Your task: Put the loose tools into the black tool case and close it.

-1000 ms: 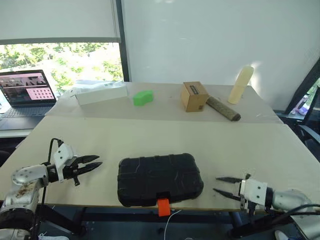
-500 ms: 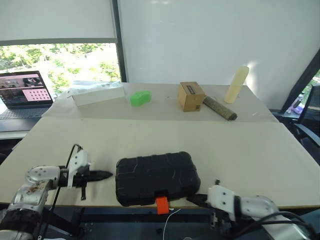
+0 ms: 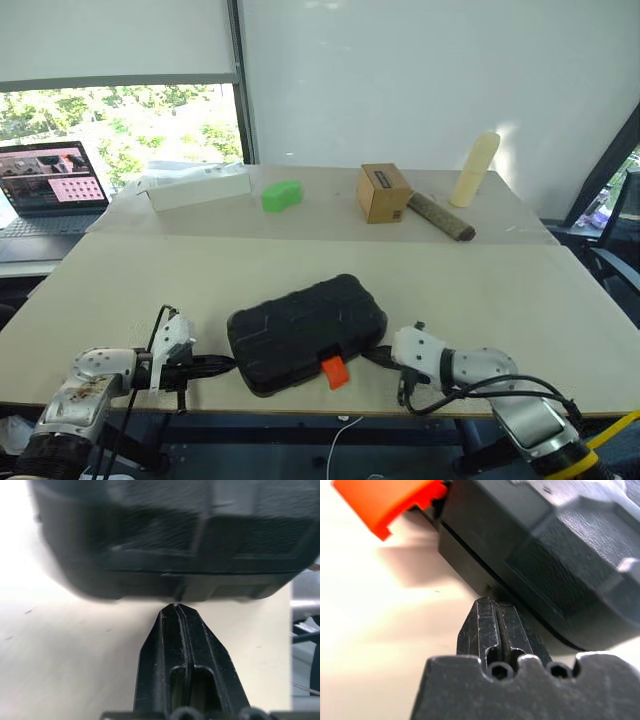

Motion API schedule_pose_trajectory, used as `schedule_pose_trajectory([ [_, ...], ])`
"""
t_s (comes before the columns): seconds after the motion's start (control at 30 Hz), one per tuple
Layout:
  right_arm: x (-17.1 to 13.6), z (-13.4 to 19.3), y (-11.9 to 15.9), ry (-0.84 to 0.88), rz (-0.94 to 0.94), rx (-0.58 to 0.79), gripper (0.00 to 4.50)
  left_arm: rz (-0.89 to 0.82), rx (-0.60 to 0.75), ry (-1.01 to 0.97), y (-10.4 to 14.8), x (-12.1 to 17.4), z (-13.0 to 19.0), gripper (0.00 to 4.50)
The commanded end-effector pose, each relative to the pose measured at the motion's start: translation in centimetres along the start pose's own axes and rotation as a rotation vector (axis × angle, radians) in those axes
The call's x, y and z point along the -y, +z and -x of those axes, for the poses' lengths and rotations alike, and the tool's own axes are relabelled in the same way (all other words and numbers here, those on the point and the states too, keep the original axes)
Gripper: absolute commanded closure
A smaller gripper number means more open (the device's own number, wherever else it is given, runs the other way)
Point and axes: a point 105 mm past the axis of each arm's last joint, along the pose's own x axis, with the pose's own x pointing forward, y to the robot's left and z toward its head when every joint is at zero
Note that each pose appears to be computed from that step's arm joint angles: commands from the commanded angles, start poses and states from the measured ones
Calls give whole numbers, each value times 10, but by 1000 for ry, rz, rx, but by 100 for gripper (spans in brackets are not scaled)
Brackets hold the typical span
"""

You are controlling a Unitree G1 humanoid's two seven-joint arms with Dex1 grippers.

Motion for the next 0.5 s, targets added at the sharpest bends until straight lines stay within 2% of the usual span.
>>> schedule_pose_trajectory([
  [0.03, 23, 11, 6, -57, 55, 15, 447, 52, -26, 33, 12, -19, 43, 450],
  [0.13, 22, 15, 3, -41, 55, 11, 447, 27, 51, 97, 35, -39, 48, 450],
  [0.23, 15, 16, 3, -14, 48, 15, 447, -6, 130, 194, 62, -67, 33, 450],
  [0.3, 11, 13, 5, -10, 36, 25, 447, -50, 123, 230, 74, -82, 6, 450],
  [0.4, 11, 10, 8, -14, 32, 36, 447, -81, 93, 170, 83, -81, -27, 450],
  [0.5, 15, 7, 9, -31, 37, 40, 447, -105, 73, 97, 85, -73, -46, 450],
])
